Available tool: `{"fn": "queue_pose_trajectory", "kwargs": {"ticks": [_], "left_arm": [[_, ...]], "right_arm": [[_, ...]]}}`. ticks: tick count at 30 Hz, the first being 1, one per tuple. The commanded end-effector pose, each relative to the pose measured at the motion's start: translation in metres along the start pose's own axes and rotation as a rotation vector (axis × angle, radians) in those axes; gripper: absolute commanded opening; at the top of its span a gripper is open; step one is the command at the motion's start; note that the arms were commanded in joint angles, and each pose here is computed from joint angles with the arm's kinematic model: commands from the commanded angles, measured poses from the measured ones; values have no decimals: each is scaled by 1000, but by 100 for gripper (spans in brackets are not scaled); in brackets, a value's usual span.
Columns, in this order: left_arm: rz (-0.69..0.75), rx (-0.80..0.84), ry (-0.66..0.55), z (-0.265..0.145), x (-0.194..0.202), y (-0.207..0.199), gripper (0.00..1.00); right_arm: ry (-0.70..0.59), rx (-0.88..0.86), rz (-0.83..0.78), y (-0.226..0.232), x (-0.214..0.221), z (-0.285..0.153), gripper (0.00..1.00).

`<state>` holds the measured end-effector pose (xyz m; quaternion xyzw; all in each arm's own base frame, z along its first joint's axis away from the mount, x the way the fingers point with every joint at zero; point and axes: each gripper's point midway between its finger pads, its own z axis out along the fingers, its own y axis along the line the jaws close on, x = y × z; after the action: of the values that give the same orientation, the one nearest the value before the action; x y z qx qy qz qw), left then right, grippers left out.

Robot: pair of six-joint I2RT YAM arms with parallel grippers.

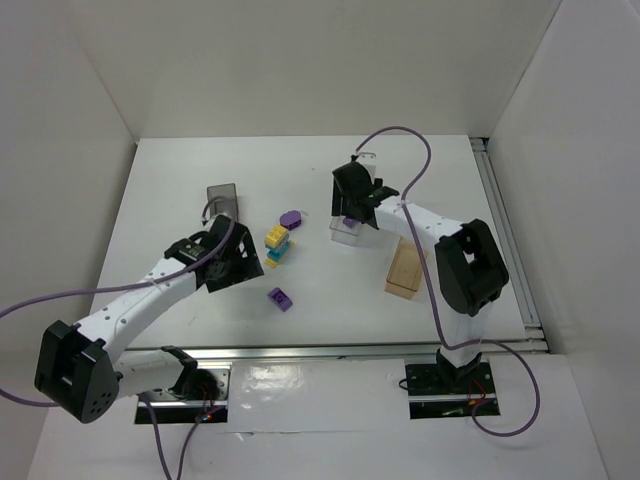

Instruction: Sort the legos into containers by color

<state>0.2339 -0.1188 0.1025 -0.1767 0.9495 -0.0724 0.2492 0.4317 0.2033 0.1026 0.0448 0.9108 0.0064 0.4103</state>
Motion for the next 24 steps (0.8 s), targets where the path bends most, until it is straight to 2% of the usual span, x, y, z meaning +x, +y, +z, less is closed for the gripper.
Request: {"fn": "queue_pose_trajectory", "kwargs": {"ticks": [1, 3, 4, 5, 9, 12, 14, 18, 24], "left_arm": [[-8, 8, -71, -8, -24, -12, 92], [47, 33, -99, -10, -35, -21, 92], [140, 59, -95, -9, -38, -26, 92], [179, 118, -133, -13, -51, -42, 92], [422, 259, -157, -13, -64, -84, 93], [527, 257, -126, 4, -69, -106, 95], [593, 208, -100, 18, -73, -106, 97], [650, 150, -75, 40, -83, -112, 95], [675, 105, -67, 52, -87, -110, 85]], "right_arm": [[-91, -113, -12, 25, -32, -41, 79], [-76, -170, -47, 32, -16, -61, 79], [-73, -209, -65, 42, -8, -72, 79], [-53, -219, -69, 41, 1, -77, 79], [-11, -253, -36, 28, 27, -104, 82], [-7, -236, -5, 16, 29, -116, 82], [5, -229, 2, 11, 32, -121, 82], [14, -225, 21, 3, 36, -131, 82], [41, -189, 29, -9, 48, -127, 82]]}}
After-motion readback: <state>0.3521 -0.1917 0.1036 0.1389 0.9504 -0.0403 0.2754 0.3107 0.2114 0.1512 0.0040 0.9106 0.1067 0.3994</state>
